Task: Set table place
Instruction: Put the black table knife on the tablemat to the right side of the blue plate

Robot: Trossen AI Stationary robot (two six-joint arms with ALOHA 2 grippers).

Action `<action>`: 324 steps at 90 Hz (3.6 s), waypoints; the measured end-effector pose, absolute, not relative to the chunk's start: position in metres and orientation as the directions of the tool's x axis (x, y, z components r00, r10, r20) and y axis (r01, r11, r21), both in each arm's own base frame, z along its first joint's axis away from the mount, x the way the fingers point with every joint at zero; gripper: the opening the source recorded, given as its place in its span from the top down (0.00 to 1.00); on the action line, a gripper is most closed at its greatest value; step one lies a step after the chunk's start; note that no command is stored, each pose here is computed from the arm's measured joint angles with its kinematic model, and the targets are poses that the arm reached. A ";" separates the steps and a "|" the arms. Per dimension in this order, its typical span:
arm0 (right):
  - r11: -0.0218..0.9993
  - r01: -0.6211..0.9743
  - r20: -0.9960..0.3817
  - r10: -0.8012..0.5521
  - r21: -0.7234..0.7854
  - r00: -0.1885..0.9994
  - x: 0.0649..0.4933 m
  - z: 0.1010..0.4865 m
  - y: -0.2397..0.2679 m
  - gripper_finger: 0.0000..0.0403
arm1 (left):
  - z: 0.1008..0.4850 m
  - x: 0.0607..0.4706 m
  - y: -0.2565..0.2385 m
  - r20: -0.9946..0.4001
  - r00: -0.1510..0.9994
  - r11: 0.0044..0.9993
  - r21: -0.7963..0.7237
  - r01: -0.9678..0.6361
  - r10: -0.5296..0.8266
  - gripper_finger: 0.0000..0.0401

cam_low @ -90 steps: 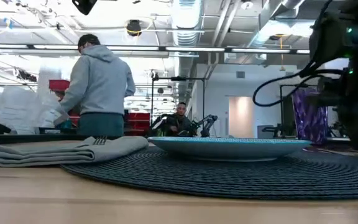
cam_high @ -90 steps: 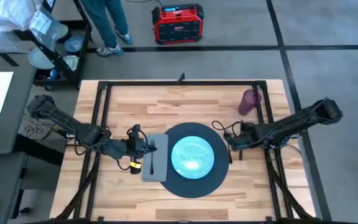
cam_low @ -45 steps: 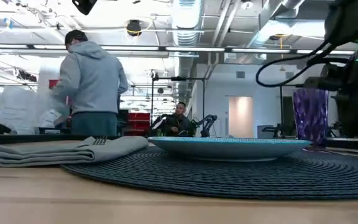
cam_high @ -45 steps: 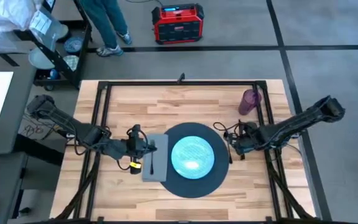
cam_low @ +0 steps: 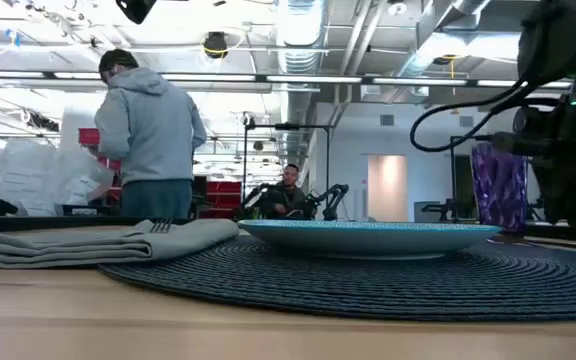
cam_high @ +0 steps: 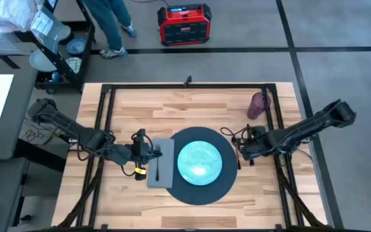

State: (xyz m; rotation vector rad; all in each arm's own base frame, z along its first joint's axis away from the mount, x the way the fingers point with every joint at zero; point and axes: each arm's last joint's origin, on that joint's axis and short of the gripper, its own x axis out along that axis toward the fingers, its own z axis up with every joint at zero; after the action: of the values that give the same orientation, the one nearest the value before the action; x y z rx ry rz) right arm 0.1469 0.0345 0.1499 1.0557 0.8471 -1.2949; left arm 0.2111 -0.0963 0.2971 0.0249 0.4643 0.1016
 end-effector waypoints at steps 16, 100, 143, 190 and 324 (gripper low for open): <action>-0.045 0.997 -0.958 -0.284 0.056 0.041 0.152 0.140 0.034 0.51 | 0.297 0.211 -0.096 -0.446 0.889 0.995 0.045 -0.093 0.103 1.00; -0.024 0.998 -0.957 -0.285 0.053 0.044 0.152 0.147 0.040 1.00 | 0.296 0.211 -0.097 -0.457 0.885 0.996 0.038 -0.085 0.093 1.00; 0.030 0.972 -0.899 -0.375 0.234 0.228 0.152 0.167 0.052 1.00 | 0.296 0.210 -0.097 -0.457 0.884 0.996 0.032 -0.089 0.094 1.00; 0.087 0.941 -0.874 -0.351 0.327 0.336 0.160 0.176 0.064 1.00 | 0.296 0.210 -0.097 -0.457 0.884 0.995 0.026 -0.092 0.094 1.00; 0.594 0.804 -0.980 -0.160 0.002 0.121 0.148 0.169 0.071 0.40 | 0.293 0.208 -0.097 -0.483 0.870 0.995 0.061 -0.078 0.097 1.00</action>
State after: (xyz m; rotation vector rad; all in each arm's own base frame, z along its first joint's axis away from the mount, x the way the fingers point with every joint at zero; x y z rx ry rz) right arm 0.1483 0.0705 0.1688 0.6381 1.2601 -0.7785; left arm 0.2085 -0.0968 0.2933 0.0402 0.5071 0.0915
